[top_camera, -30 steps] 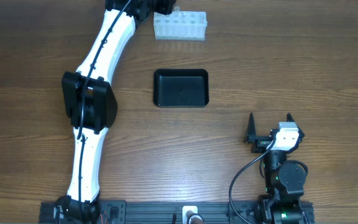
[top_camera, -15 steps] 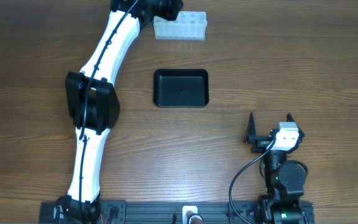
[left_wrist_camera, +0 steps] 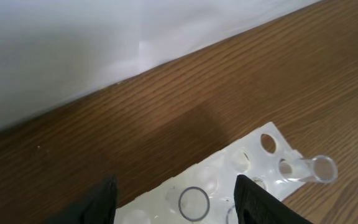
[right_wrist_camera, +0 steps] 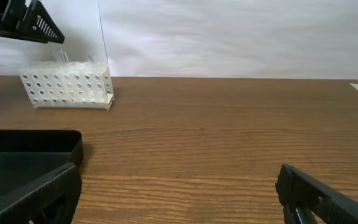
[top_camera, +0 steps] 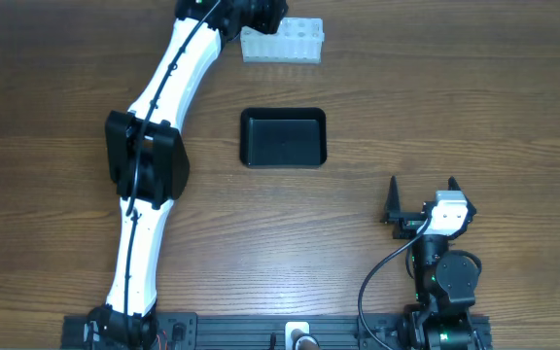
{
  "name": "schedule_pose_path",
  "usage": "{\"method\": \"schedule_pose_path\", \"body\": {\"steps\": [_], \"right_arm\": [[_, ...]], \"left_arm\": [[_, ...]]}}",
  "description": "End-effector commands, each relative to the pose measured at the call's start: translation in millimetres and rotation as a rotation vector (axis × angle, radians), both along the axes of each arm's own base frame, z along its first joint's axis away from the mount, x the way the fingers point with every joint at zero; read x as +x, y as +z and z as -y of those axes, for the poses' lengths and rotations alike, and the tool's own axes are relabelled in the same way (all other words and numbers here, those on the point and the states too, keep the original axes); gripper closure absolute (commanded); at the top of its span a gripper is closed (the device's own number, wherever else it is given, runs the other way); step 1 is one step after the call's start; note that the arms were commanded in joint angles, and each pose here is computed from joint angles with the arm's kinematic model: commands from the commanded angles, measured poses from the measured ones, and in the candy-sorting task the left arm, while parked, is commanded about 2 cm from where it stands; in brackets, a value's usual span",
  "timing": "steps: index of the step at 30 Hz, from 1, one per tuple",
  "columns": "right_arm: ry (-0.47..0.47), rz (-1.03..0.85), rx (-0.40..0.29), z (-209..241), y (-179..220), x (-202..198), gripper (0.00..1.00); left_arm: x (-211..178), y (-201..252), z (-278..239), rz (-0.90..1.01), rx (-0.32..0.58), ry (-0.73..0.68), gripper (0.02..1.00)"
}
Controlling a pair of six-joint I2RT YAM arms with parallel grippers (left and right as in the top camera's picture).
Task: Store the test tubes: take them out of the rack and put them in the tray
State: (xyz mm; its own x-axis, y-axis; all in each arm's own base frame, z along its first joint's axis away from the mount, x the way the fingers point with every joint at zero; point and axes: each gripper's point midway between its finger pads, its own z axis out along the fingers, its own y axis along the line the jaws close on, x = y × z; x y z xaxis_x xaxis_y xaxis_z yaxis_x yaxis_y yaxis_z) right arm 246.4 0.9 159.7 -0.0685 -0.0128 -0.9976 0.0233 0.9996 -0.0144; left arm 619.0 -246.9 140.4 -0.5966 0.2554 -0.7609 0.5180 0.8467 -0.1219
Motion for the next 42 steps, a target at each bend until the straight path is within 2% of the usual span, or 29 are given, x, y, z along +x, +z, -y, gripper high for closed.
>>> {"method": "schedule_pose_path", "body": {"steps": [1, 18, 26, 38, 42], "right_arm": [[-0.017, 0.002, -0.009, 3.2, -0.9, -0.3, 0.007], [-0.017, 0.002, -0.009, 3.2, -1.0, -0.3, 0.007], [-0.017, 0.002, -0.009, 3.2, -1.0, -0.3, 0.009], [-0.017, 0.002, -0.009, 3.2, -1.0, -0.3, 0.009], [-0.017, 0.002, -0.009, 3.2, -1.0, -0.3, 0.007]], "left_arm": [[3.6, -27.7, -2.4, -0.027, 0.02, -0.003, 0.415], [5.2, -28.4, -3.0, -0.023, 0.02, 0.0, 0.435], [4.4, -28.6, -1.6, -0.024, 0.02, -0.003, 0.542], [2.7, -29.4, 1.4, -0.03, 0.009, -0.017, 0.573], [1.6, -30.1, 2.2, -0.034, 0.01, -0.019, 0.638]]}}
